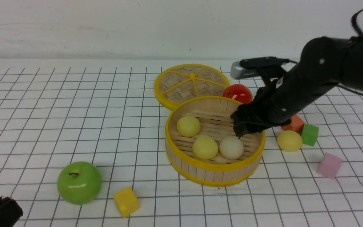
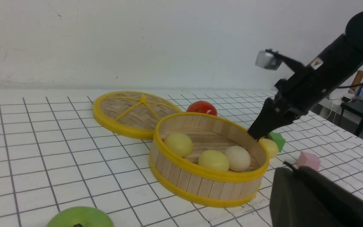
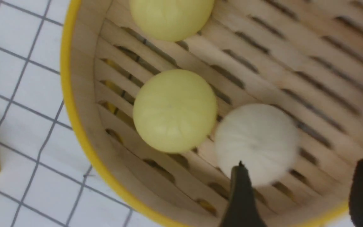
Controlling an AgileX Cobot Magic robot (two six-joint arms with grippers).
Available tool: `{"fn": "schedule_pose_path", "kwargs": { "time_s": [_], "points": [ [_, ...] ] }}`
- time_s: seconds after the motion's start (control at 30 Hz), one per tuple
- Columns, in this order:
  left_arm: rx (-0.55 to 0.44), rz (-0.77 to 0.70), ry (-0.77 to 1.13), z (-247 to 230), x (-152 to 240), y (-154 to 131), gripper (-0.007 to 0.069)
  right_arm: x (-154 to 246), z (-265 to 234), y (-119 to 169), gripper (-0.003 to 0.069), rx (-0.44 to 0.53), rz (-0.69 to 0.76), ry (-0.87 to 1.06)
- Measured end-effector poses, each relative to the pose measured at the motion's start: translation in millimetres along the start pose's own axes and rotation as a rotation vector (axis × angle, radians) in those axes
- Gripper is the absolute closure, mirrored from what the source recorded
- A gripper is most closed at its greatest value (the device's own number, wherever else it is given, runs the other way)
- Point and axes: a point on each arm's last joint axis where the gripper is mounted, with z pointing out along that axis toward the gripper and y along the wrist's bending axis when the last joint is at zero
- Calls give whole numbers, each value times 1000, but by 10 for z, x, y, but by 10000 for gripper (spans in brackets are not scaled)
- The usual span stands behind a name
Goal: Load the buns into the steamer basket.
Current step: Use the right arm to grab a steamed stuffed bun
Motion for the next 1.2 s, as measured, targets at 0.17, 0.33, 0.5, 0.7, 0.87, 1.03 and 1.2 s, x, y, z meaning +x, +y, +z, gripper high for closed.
{"fn": "schedule_pose_path", "kwargs": {
  "time_s": [0.17,0.33,0.5,0.7,0.87,1.03,1.2],
  "points": [
    [1,0,3,0,3,-1,613,29,-290,-434,267,178,151,15],
    [0,-1,13,4,27,4,607,120,-13,-826,353,270,244,95],
    [0,-1,13,4,27,4,605,111,284,-948,369,266,263,64],
    [0,-1,13,4,27,4,605,99,495,-1016,369,262,267,24],
    [0,-1,13,4,27,4,605,108,596,-1059,369,263,269,13],
    [0,-1,13,4,27,4,605,154,749,-1115,369,261,284,28],
    [0,-1,13,4,27,4,605,151,796,-1121,397,254,294,17]
  ]
}}
